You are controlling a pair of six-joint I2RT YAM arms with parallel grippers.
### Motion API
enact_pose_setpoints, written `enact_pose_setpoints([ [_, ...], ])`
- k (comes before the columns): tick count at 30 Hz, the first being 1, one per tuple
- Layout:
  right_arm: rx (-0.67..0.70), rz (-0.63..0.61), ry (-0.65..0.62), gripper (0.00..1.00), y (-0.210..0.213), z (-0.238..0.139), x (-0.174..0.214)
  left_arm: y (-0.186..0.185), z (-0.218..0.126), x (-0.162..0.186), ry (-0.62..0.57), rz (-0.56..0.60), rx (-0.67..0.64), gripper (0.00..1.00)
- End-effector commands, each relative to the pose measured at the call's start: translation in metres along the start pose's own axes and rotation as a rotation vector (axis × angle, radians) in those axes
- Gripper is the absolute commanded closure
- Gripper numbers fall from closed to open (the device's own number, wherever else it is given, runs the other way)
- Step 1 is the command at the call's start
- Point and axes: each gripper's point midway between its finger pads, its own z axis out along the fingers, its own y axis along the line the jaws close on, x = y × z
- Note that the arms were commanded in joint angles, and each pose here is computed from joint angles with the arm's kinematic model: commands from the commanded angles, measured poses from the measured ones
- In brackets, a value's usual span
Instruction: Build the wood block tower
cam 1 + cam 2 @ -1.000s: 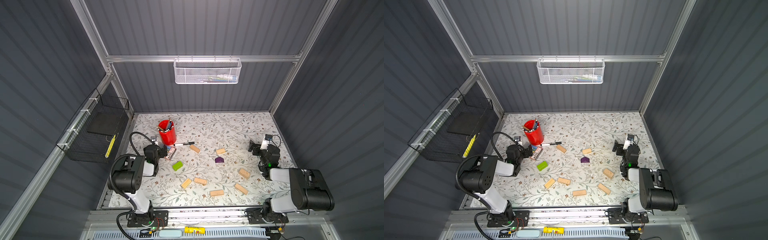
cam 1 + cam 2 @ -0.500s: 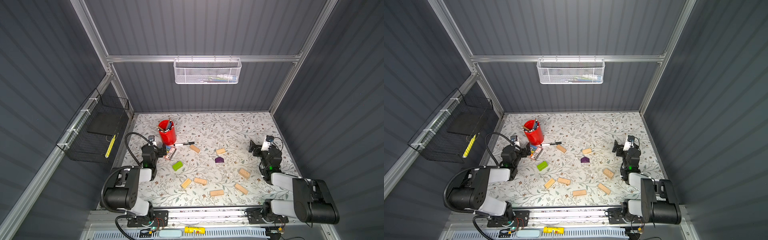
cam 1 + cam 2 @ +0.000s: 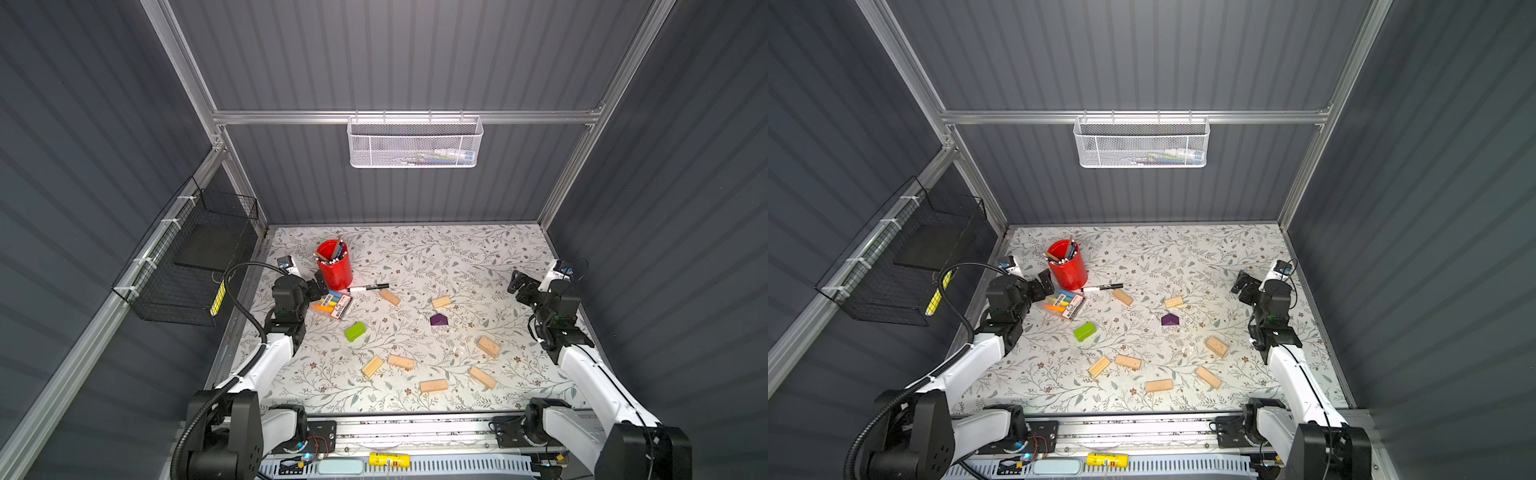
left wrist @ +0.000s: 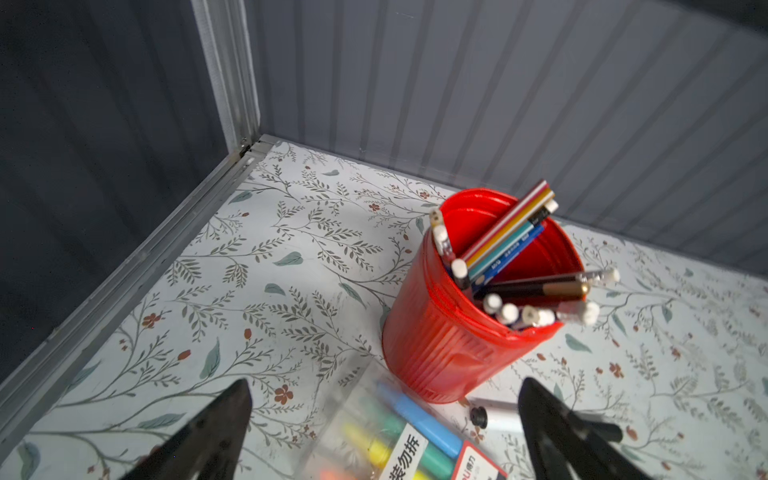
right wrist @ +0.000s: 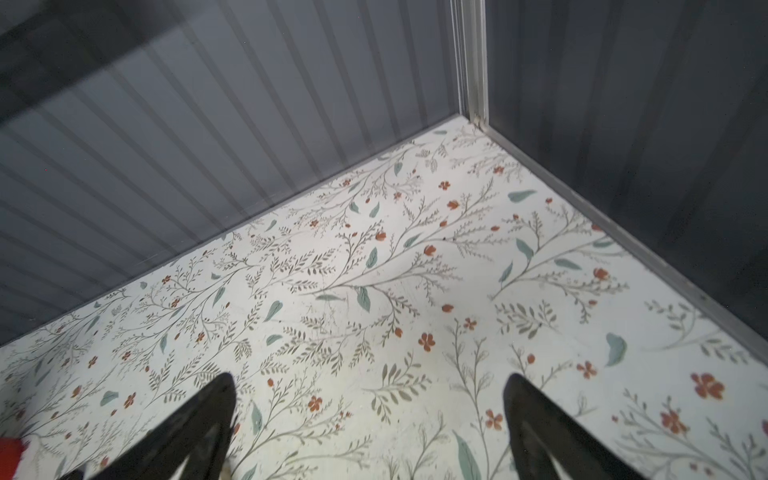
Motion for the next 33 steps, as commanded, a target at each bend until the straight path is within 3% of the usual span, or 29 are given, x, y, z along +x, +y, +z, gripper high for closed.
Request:
enact_pose_setpoints([
  [1,-0.002,0.12,0.174,0.01,-0.003,-0.007,0.041,0.012,-0.004,0.021,0.111,-0.162,-0.069,0.0],
  [7,-0.119,0.13,0.321,0.01,0.019,-0.016,0.069,-0.009,-0.006,0.036,0.246,-0.246,0.024,0.0],
  [12,-0.164,0.056,0.422,0.01,0.043,-0.027,0.09,-0.029,-0.02,0.059,0.344,-0.307,0.094,0.0],
  [20,-0.248,-0.074,0.575,0.01,0.092,-0.05,0.122,-0.066,-0.052,0.091,0.471,-0.261,0.137,0.0],
  [25,-0.302,-0.082,0.677,0.01,0.119,-0.065,0.15,-0.092,-0.064,0.11,0.557,-0.276,0.164,0.01],
  [33,-0.335,-0.1,0.798,0.01,0.151,-0.079,0.186,-0.15,-0.067,0.141,0.667,-0.158,0.127,0.04],
])
